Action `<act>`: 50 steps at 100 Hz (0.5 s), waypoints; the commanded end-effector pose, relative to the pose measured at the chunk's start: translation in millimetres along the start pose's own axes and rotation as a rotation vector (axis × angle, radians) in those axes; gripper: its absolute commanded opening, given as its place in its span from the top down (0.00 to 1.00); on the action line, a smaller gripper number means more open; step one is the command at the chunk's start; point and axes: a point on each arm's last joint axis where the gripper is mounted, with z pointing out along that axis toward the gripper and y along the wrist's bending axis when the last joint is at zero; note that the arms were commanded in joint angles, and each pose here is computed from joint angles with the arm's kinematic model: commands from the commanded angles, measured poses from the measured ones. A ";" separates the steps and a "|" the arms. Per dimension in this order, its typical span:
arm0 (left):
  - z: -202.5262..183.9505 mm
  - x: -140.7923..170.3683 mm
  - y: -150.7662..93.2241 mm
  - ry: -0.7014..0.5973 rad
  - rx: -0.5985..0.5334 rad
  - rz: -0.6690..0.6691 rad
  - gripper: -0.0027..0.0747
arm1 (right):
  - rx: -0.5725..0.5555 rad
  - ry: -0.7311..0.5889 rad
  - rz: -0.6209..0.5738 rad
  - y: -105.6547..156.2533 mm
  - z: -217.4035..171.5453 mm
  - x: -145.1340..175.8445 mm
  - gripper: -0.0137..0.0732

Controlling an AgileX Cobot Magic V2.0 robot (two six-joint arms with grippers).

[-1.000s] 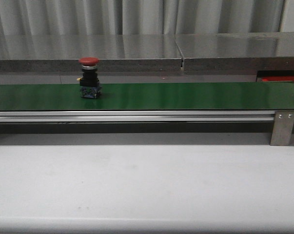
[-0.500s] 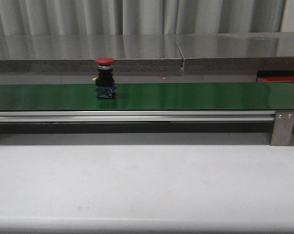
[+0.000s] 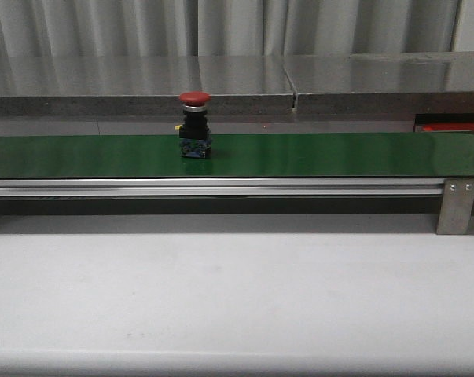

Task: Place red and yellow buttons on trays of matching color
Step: 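Set the yellow button on the belt with the left gripper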

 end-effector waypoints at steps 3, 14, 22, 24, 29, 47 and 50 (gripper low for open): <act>-52.0 -24.5 -24.6 -0.194 0.013 0.035 0.16 | 0.002 -0.087 -0.004 0.5 -4.7 -12.6 0.92; -70.0 -29.4 -44.8 -0.255 0.031 0.073 0.16 | 0.001 -0.087 -0.003 0.6 -4.7 -12.6 0.92; -85.8 -31.2 -59.9 -0.293 0.049 0.102 0.16 | 0.001 -0.087 -0.003 0.6 -4.7 -12.6 0.92; -89.3 -31.3 -63.7 -0.300 0.054 0.109 0.16 | 0.001 -0.087 -0.003 0.6 -4.7 -12.6 0.92; -98.6 -31.5 -71.8 -0.319 0.065 0.125 0.16 | 0.001 -0.087 -0.003 0.6 -4.7 -12.6 0.92; -132.2 -22.2 -96.0 -0.374 0.100 0.171 0.16 | 0.001 -0.087 -0.003 0.6 -4.7 -12.6 0.92; -138.9 -17.3 -98.2 -0.384 0.102 0.174 0.16 | 0.001 -0.087 -0.003 0.6 -4.7 -12.6 0.92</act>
